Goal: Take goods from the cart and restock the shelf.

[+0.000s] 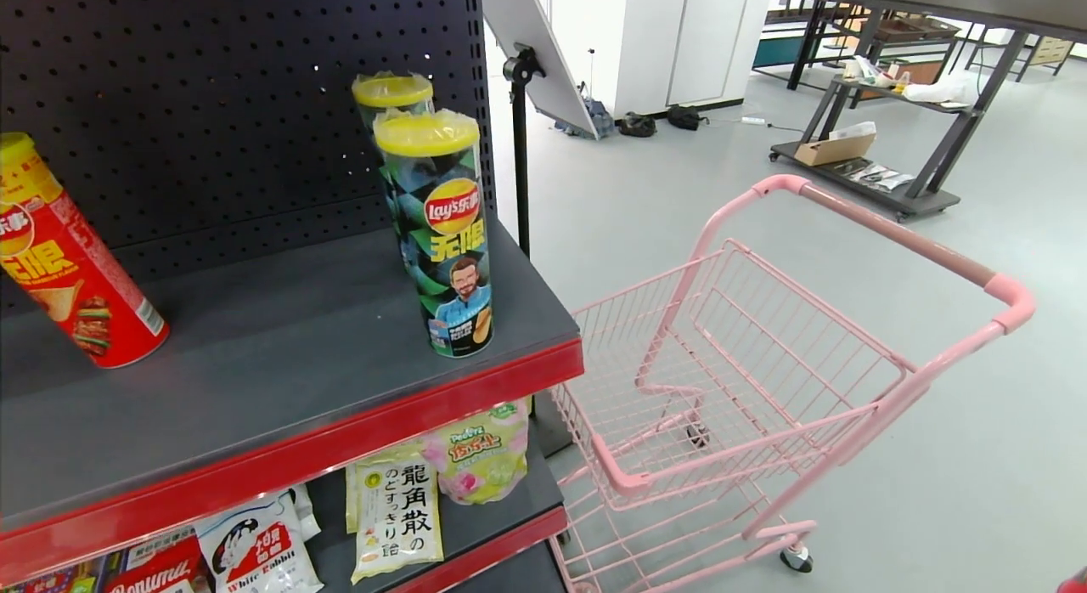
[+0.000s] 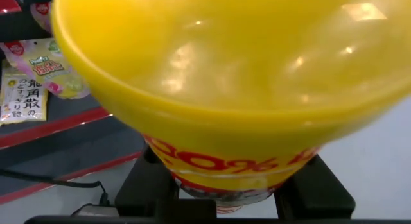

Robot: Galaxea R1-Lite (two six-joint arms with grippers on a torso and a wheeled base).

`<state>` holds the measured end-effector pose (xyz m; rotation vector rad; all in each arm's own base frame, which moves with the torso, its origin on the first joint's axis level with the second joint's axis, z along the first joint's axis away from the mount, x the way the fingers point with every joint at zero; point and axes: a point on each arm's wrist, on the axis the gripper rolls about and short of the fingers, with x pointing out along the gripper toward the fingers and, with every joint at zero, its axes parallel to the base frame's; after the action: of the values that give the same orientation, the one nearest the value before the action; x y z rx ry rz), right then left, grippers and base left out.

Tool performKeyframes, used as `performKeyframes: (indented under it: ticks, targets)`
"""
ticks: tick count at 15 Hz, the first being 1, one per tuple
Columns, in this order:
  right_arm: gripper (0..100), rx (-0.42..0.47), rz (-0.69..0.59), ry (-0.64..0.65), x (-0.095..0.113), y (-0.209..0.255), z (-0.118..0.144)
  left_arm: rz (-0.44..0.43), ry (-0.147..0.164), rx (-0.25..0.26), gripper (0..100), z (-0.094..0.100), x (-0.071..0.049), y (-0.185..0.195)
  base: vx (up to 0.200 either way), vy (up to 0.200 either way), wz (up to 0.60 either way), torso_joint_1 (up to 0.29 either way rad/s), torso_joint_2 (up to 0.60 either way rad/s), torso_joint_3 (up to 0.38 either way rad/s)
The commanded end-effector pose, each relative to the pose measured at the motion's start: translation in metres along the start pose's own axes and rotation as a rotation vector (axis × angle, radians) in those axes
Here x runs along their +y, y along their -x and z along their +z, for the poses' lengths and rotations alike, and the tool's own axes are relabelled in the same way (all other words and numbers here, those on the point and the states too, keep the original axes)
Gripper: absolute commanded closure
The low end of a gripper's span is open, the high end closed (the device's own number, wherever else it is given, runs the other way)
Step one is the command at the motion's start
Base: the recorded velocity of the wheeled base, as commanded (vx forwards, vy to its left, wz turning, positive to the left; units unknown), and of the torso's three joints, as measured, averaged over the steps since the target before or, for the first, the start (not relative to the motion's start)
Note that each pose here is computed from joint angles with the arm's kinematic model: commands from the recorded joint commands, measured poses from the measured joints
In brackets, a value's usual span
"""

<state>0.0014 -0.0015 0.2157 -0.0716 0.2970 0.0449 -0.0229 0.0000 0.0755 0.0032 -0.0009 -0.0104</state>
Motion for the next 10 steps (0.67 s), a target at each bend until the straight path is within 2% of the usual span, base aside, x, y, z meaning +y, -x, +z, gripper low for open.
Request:
performKeyframes:
  ticks: [1, 4, 10]
  targets:
    - [100, 0.020, 0.002, 0.002, 0.0003, -0.0049, 0.0018, 0.000, 0.000, 0.001, 0, 0.0000, 0.0000, -0.0001, 0.000, 0.000, 0.00, 0.232, -0.61, -0.388]
    - [100, 0.024, 0.004, 0.002, 0.0004, -0.0062, 0.0023, 0.000, 0.000, 0.001, 0, 0.0000, 0.0000, -0.0001, 0.000, 0.000, 0.00, 0.212, -0.52, -0.325]
    - [100, 0.052, 0.007, 0.004, 0.0008, -0.0140, 0.0073, 0.000, 0.000, 0.001, 0, 0.0000, 0.0000, -0.0001, 0.000, 0.000, 0.00, 0.160, -0.39, -0.229]
